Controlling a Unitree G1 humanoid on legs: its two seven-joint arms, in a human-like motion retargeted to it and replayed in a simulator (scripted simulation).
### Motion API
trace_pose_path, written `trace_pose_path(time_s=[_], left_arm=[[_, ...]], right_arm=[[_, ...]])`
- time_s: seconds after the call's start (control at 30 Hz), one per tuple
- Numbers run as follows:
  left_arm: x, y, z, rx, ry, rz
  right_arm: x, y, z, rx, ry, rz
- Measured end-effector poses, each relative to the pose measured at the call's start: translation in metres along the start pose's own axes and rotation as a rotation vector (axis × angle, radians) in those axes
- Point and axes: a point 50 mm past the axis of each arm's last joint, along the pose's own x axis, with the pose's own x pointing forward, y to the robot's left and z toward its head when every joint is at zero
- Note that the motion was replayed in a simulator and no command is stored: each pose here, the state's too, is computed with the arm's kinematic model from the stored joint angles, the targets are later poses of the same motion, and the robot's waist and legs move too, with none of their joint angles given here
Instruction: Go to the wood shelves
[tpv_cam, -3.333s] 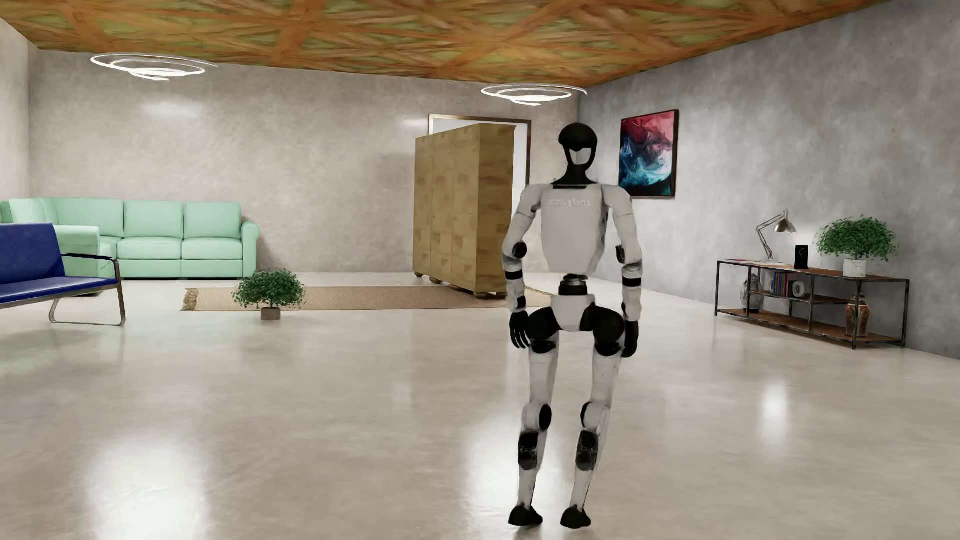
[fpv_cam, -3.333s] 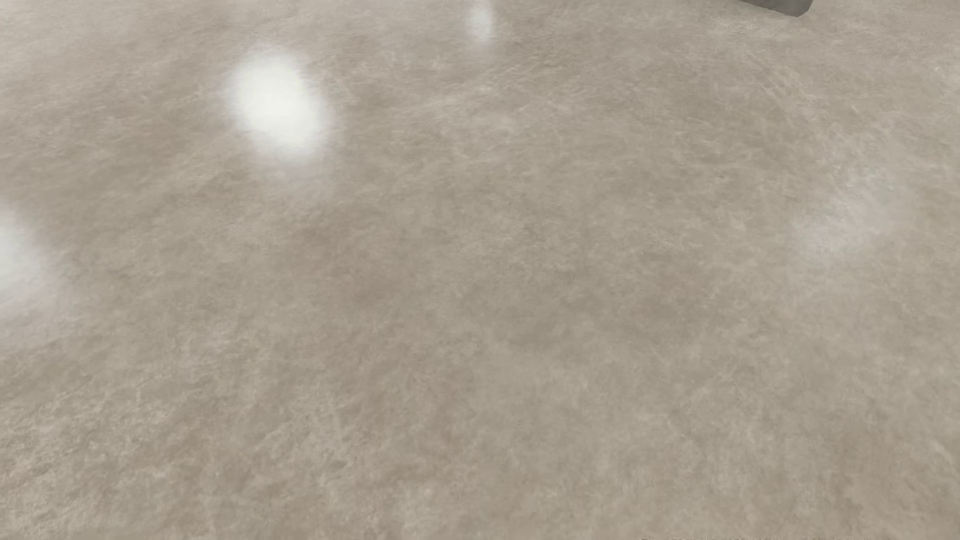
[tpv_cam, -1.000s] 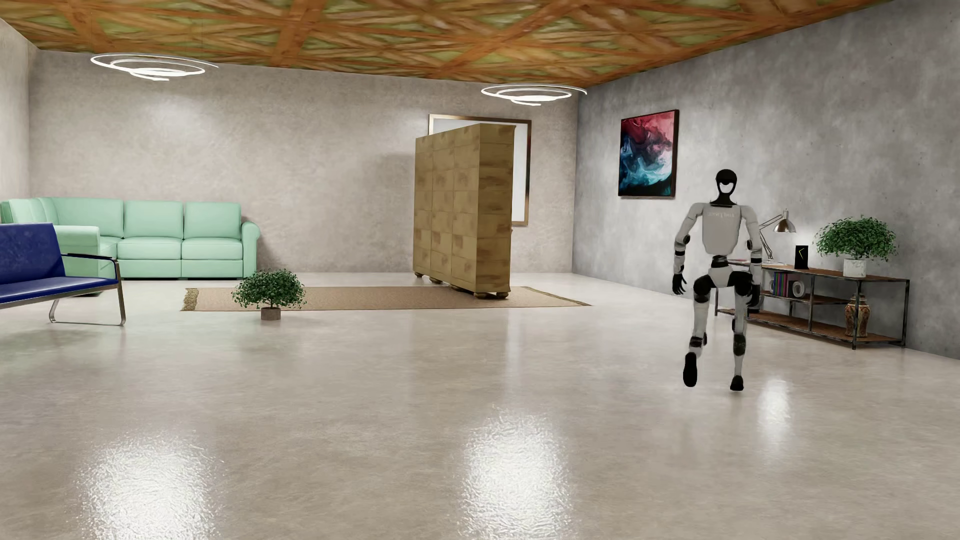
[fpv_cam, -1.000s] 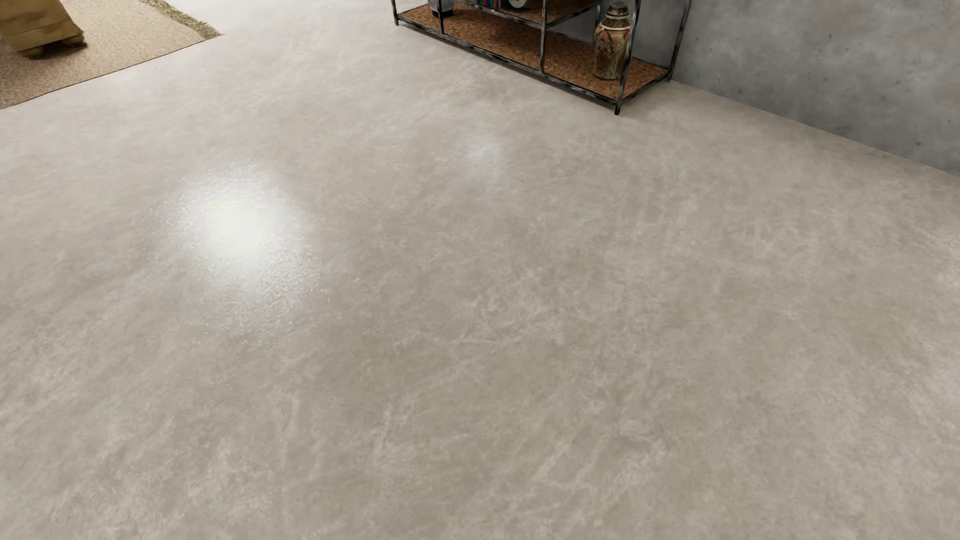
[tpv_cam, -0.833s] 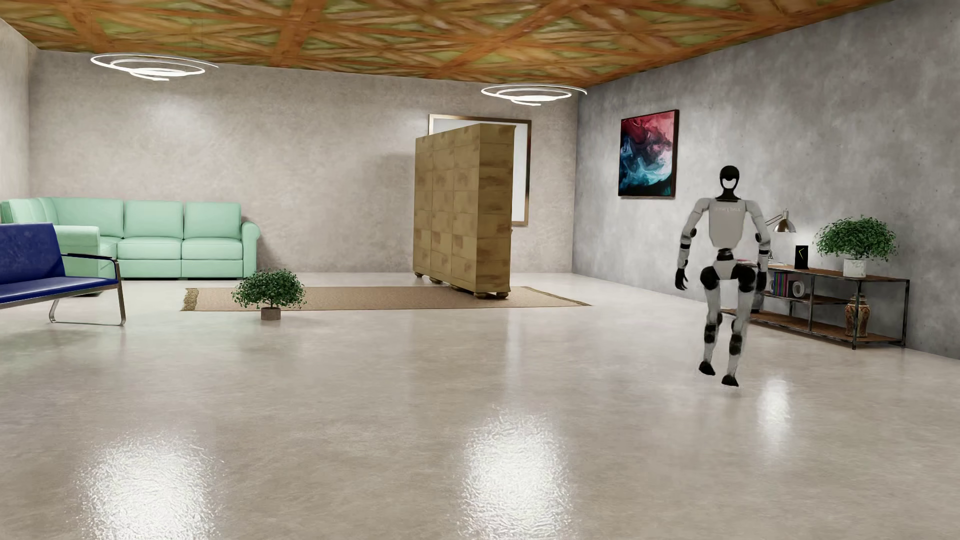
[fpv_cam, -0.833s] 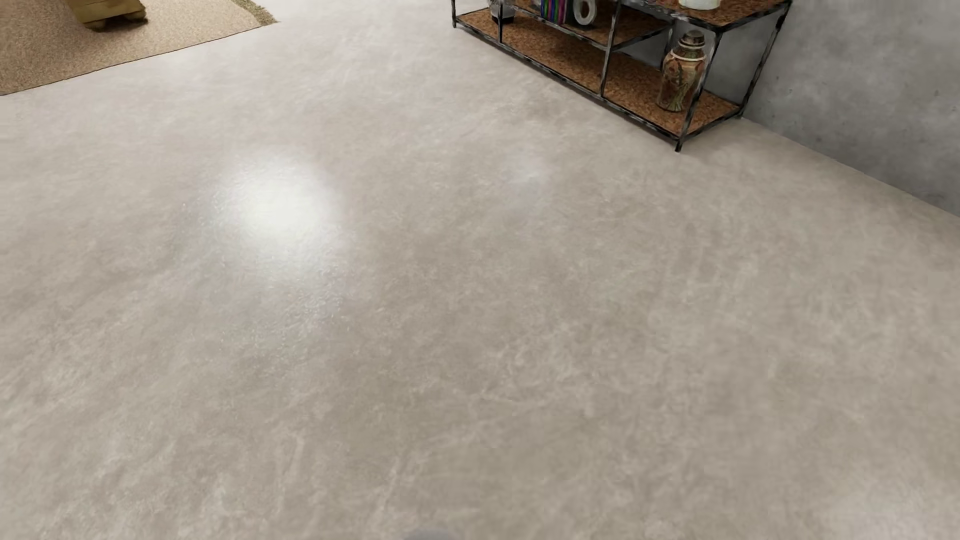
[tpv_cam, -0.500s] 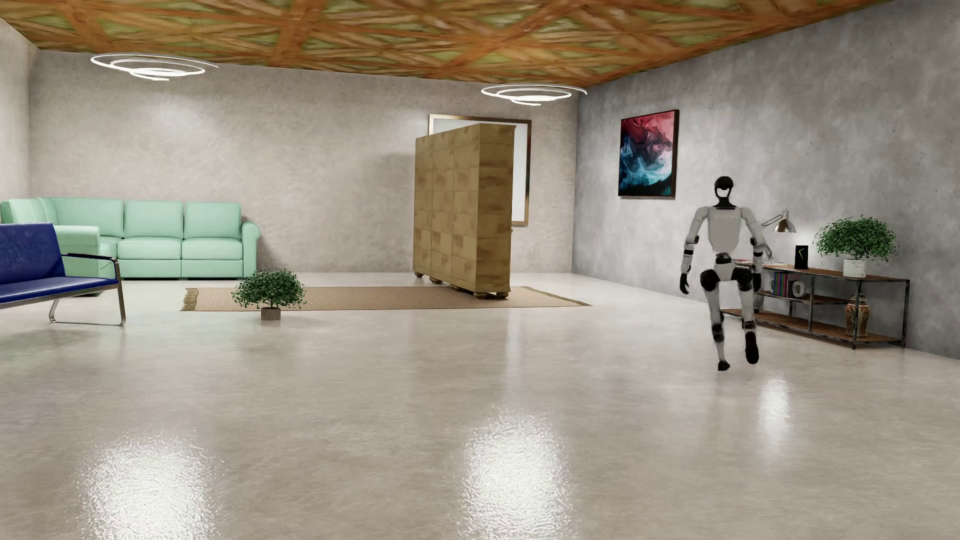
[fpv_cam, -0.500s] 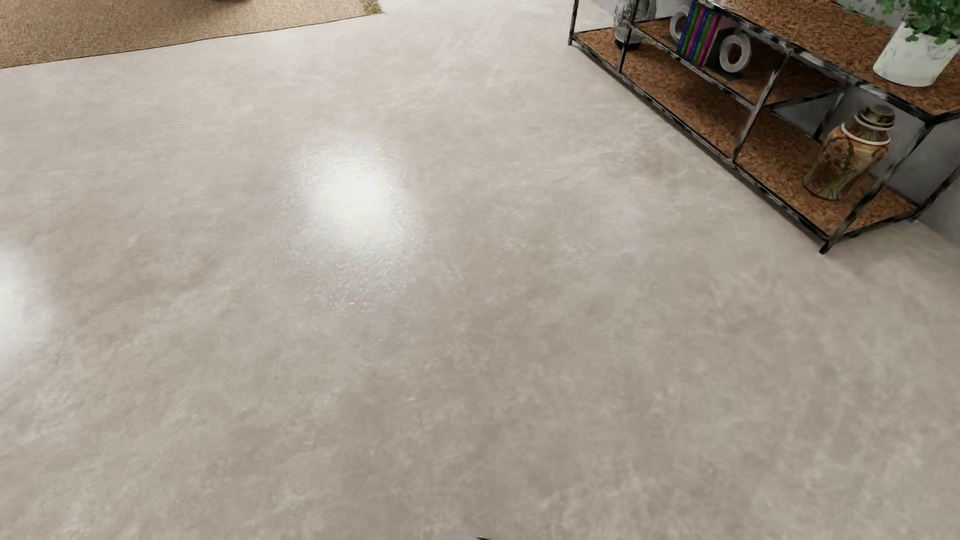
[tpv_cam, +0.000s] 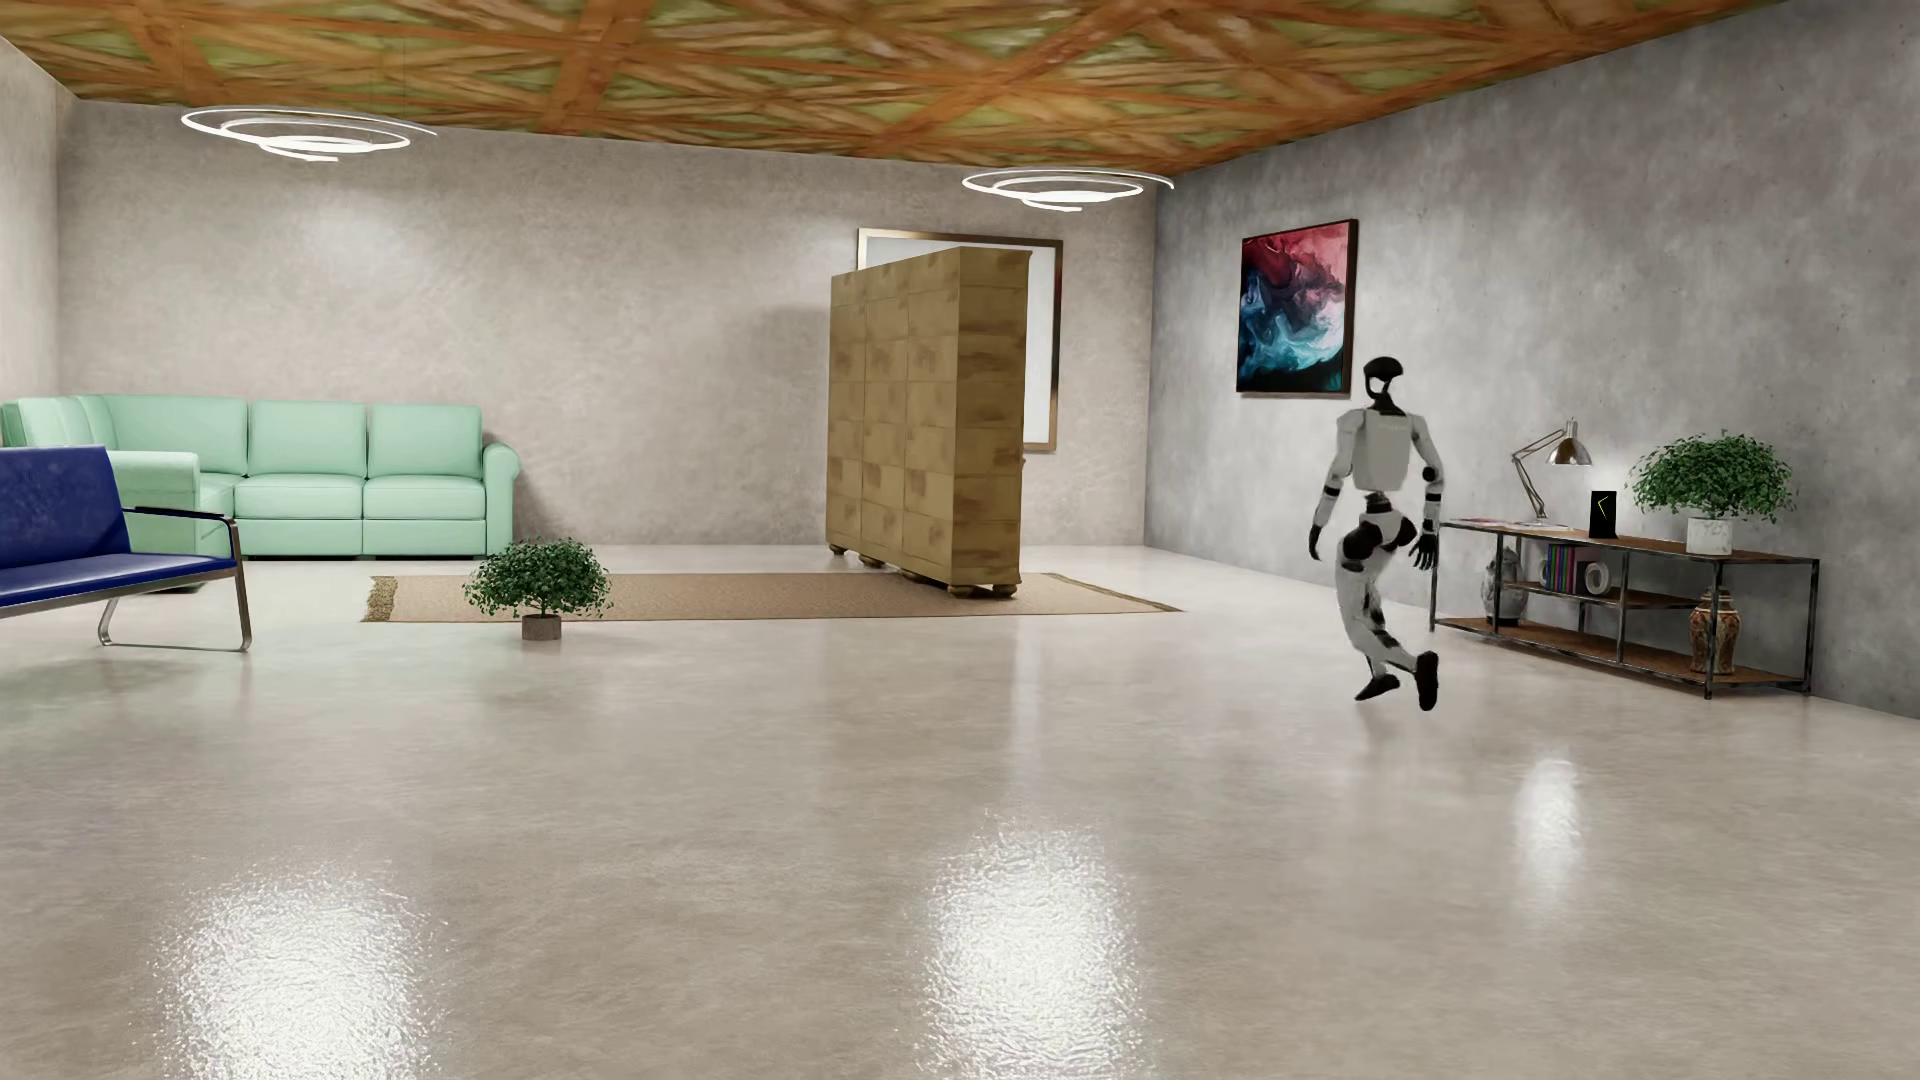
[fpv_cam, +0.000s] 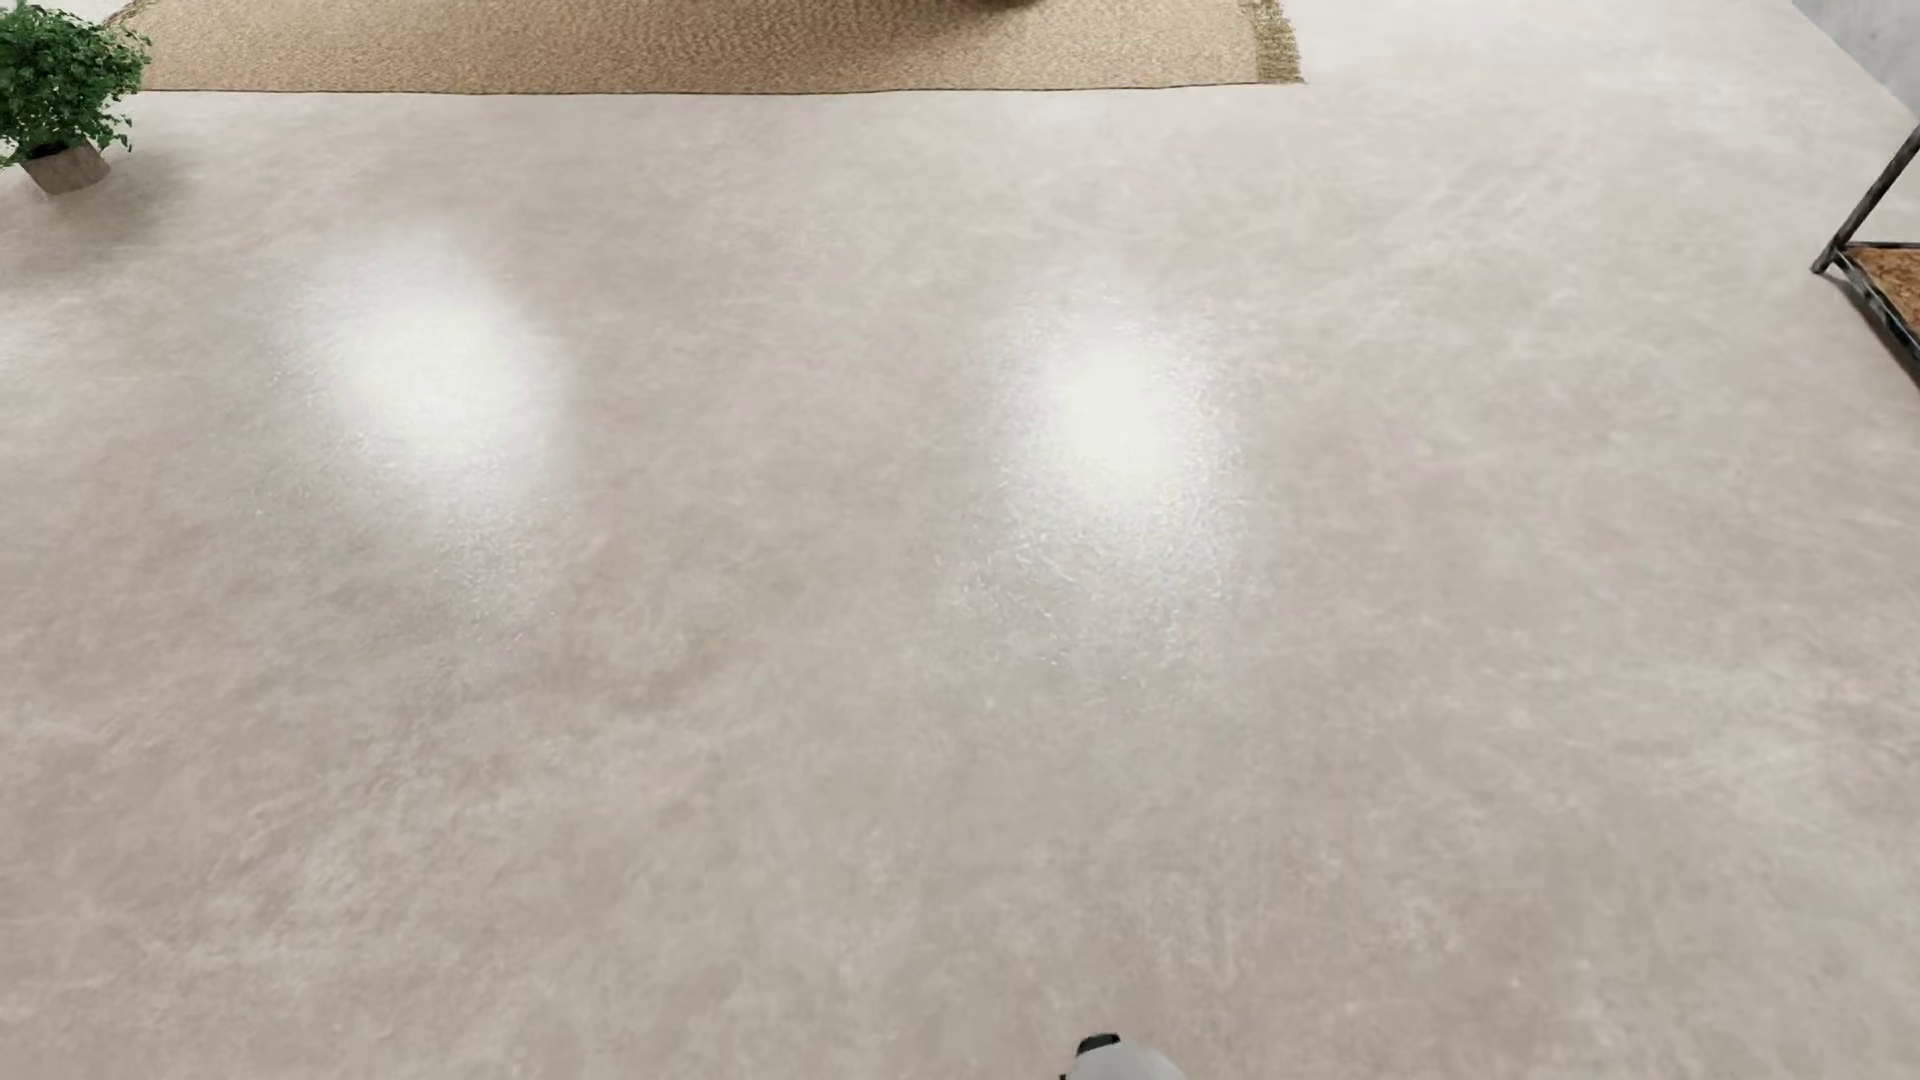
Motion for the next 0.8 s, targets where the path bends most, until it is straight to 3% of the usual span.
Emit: trace_pose_path(time_s=[0.13,0.27,0.37,0.43,0.53,0.57,0.7,0.73,0.8], left_arm=[[-0.018,-0.007,-0.058,0.046,0.202,-0.036],[-0.035,0.005,-0.094,0.018,0.33,0.006],[-0.049,0.003,-0.117,0.001,0.417,0.011],[-0.055,-0.003,-0.13,0.015,0.485,-0.014],[-0.036,-0.006,-0.1,-0.019,0.366,-0.006],[-0.027,-0.007,-0.08,-0.046,0.283,0.002],[-0.005,0.018,0.021,-0.049,-0.11,0.068],[-0.003,0.03,0.048,-0.023,-0.2,0.09],[-0.006,0.052,0.086,-0.024,-0.333,0.151]], right_arm=[[0.0,-0.045,0.066,-0.037,-0.22,-0.106],[-0.021,-0.103,0.149,-0.011,-0.487,-0.264],[-0.033,-0.113,0.172,0.03,-0.587,-0.299],[-0.021,-0.087,0.153,0.079,-0.529,-0.233],[-0.001,-0.039,0.115,0.019,-0.371,-0.098],[0.003,-0.026,0.092,0.083,-0.3,-0.077],[-0.001,0.026,0.003,0.024,-0.02,0.059],[-0.005,0.038,-0.013,-0.083,0.03,0.117],[-0.015,0.053,-0.042,-0.131,0.106,0.171]])
